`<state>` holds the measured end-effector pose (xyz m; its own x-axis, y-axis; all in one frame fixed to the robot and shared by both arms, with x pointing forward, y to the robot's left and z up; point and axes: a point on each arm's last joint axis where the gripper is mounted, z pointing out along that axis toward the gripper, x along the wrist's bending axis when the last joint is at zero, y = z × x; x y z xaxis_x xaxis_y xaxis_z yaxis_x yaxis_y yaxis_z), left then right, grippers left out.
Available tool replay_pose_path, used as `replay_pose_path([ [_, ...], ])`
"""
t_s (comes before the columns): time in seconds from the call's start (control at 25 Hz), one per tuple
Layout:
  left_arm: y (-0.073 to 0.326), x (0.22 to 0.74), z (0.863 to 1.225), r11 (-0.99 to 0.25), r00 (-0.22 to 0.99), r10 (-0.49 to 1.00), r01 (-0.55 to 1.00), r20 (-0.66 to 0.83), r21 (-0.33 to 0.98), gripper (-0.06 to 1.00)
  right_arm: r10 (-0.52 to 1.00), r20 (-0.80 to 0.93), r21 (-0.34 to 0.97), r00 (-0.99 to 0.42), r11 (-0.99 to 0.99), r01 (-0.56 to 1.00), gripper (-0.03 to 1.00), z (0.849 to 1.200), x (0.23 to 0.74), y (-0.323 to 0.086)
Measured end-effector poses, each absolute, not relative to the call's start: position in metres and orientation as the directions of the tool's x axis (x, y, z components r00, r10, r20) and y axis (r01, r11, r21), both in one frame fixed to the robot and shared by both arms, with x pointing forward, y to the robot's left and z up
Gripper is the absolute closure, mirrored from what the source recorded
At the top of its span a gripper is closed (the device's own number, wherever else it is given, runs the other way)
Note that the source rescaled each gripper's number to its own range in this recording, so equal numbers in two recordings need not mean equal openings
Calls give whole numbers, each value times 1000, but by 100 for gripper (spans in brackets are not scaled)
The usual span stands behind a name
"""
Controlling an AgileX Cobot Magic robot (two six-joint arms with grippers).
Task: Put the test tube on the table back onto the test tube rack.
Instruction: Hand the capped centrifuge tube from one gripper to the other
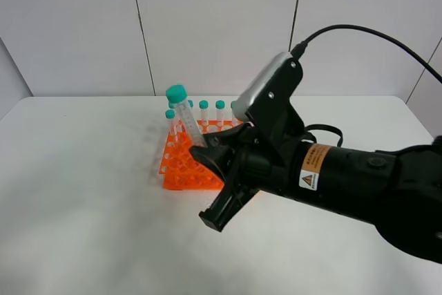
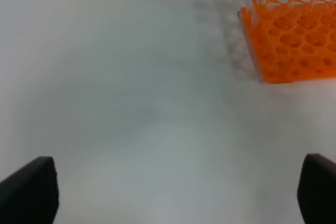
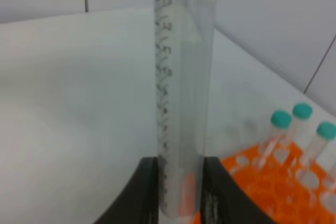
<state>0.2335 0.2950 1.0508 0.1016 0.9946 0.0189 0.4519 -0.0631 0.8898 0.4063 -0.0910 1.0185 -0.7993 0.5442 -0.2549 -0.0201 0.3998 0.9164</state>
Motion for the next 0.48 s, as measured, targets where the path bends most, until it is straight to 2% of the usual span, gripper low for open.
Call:
replay_pose_path([
  [0.48, 295, 233, 1051, -63, 102, 995, 452, 19, 890, -6, 583, -241, 925, -776, 381, 0, 97, 1018, 391, -123],
])
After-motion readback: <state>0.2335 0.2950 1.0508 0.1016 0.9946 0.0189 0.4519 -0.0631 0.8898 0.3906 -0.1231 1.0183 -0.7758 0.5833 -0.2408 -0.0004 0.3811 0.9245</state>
